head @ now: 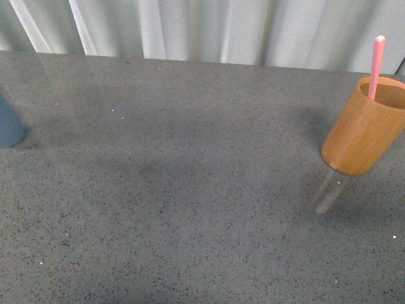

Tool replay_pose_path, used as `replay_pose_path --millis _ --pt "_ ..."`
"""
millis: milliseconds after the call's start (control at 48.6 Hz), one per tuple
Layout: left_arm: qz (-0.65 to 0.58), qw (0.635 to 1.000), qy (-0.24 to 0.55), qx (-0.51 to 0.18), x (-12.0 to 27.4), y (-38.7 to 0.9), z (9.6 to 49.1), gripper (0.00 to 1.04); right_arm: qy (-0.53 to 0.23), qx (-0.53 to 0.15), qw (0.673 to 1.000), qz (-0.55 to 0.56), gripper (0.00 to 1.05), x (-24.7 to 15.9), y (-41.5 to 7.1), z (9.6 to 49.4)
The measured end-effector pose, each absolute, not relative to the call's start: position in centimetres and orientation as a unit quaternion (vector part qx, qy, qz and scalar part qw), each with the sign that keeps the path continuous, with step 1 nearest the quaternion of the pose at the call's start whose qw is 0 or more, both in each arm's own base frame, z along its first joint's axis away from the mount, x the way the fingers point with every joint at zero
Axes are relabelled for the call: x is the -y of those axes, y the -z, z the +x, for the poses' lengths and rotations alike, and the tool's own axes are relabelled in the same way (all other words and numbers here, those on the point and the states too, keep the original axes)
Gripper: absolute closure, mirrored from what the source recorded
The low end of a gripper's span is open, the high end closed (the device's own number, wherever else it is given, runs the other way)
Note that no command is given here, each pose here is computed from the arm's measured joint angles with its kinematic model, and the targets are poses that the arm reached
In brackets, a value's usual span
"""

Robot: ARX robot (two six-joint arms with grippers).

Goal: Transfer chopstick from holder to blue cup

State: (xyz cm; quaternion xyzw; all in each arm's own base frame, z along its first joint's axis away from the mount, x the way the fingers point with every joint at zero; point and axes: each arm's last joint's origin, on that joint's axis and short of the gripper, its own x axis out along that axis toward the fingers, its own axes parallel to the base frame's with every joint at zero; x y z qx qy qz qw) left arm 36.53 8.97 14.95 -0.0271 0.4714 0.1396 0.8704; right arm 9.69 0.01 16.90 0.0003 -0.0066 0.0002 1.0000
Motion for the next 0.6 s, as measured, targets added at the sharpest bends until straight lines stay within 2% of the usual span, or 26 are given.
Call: replay_pose_path --millis 164,329,596 --pt "-0.003 0.891 -0.092 -0.445 -5.0 -18.9 36.0 1.01 0.0 0.007 1.0 0.0 0.1 0.0 -16.9 9.7" --pt "0.035 0.901 -0.017 -0.433 1.0 -22.5 34.5 1.01 0.0 0.007 1.0 0.0 0.1 0.0 -16.9 9.7" --pt "0.055 0.893 0.071 -0.442 8.8 -22.5 32.9 1.01 0.0 0.007 1.0 0.0 0.1 0.0 -16.9 9.7"
